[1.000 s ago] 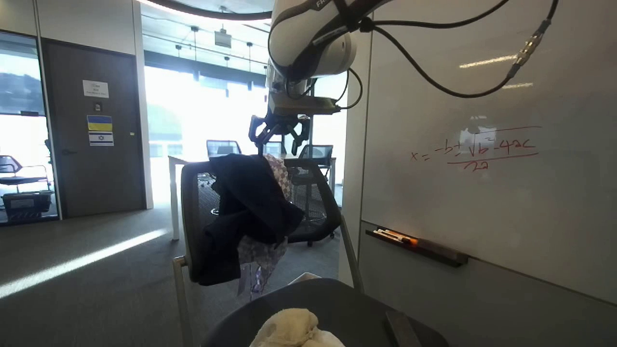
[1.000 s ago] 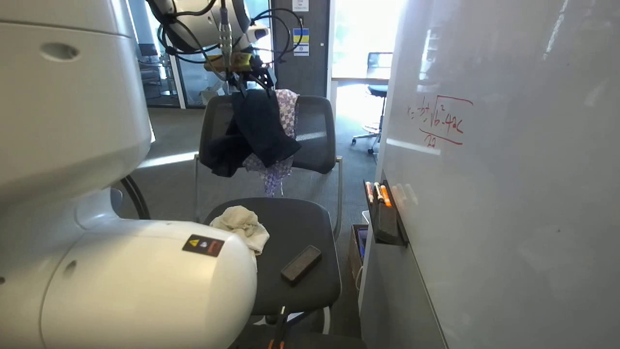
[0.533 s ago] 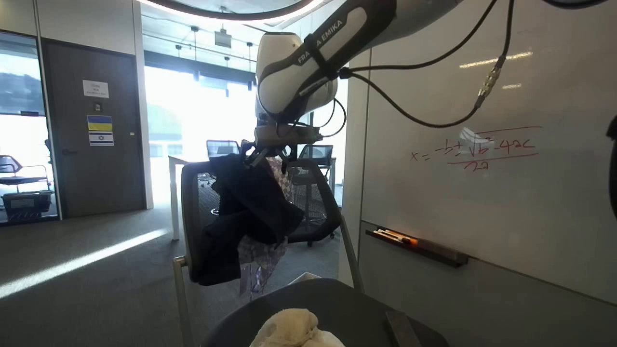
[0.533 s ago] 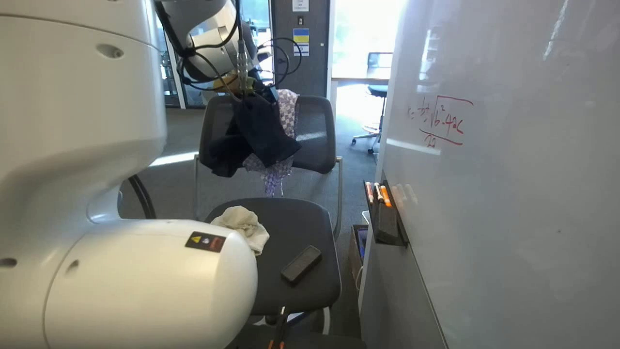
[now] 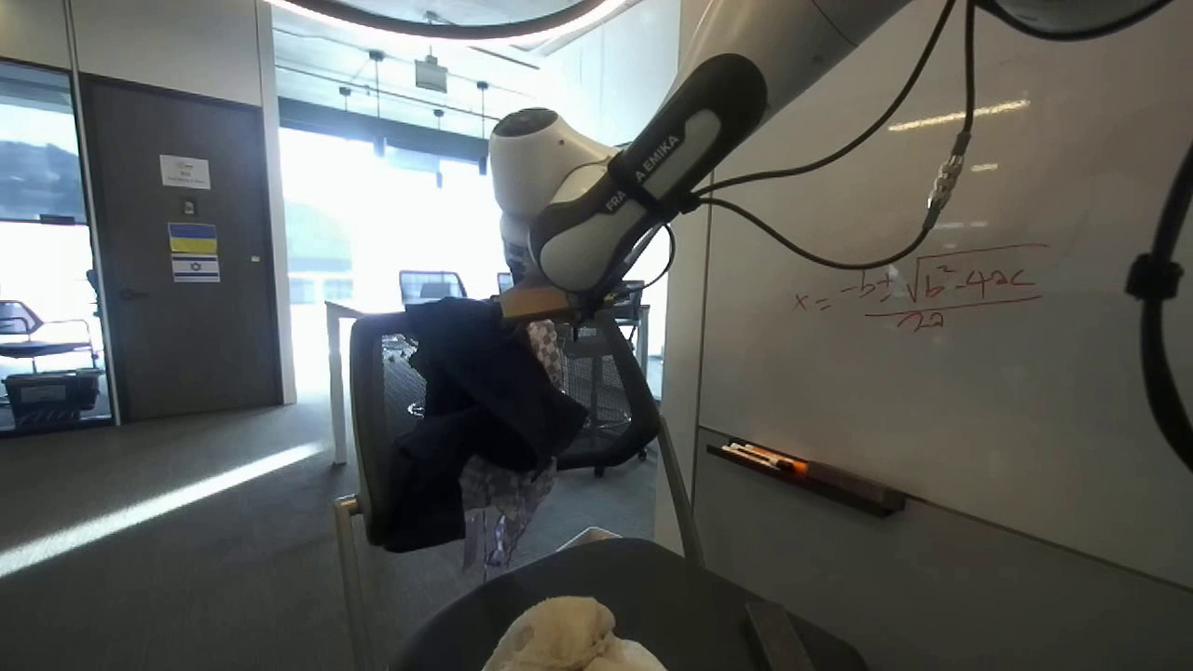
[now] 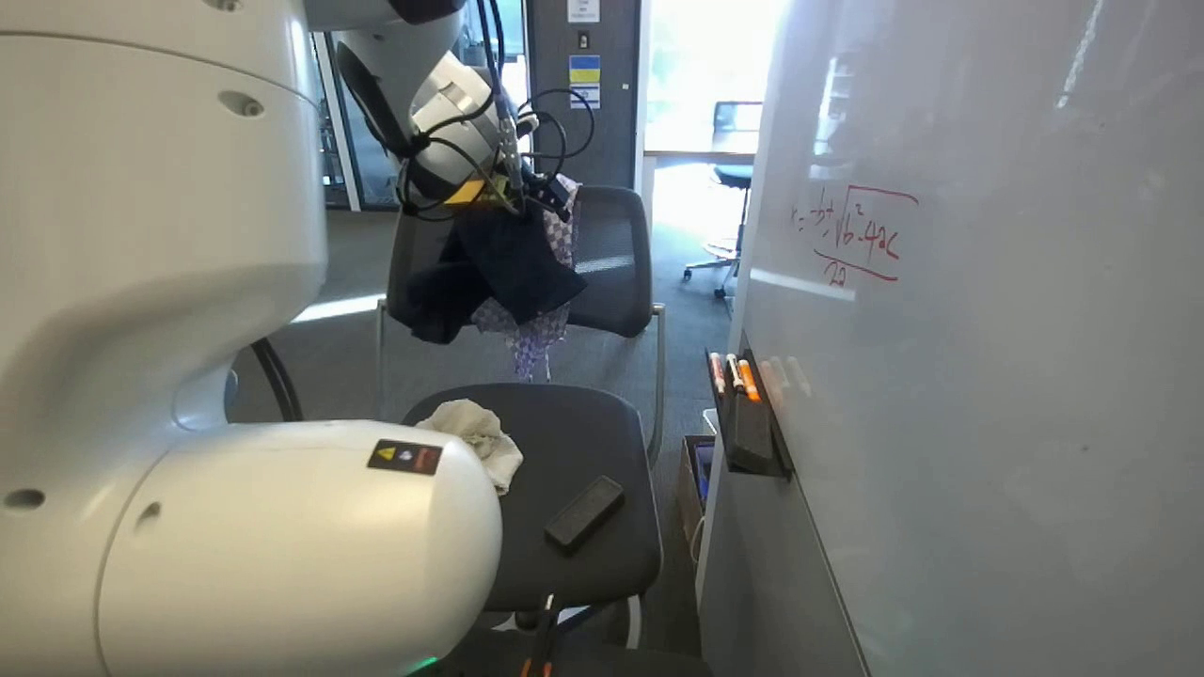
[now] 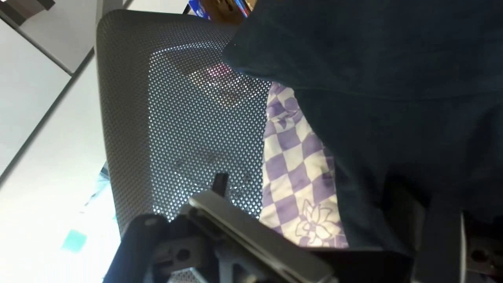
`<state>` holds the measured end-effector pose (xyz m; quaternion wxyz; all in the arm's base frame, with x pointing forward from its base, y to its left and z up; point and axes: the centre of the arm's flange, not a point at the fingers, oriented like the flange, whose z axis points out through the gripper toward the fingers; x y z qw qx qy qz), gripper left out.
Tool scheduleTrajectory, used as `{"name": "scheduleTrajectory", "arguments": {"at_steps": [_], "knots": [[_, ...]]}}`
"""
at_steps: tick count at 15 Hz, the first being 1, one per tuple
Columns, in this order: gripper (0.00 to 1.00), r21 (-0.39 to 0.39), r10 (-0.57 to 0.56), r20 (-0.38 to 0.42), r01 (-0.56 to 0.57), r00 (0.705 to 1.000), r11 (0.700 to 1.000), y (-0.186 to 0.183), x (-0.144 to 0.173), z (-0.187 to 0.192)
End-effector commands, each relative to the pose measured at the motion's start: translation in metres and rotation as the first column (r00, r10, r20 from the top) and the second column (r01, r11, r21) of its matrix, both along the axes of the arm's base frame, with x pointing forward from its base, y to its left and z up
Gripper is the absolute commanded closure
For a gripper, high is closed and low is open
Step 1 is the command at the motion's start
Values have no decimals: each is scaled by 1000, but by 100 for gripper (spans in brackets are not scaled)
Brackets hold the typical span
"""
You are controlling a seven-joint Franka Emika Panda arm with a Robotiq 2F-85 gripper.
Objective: Put the clothes on the chair's seat
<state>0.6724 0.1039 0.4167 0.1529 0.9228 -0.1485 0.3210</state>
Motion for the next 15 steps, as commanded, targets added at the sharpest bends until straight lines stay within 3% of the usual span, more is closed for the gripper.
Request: {"name": "scheduleTrajectory", "arguments": {"at_steps": [1,7,11,13,15], "knots": [[0,73,11,77,-17,997,997,12,7,2],[0,155,72,146,-95,987,983,1,4,-7],[0,190,145,172,-177,974,966,-15,3,-34],[27,216,165,189,-205,968,955,-21,1,-46],[44,249,183,211,-234,960,940,-27,-2,-59]]}}
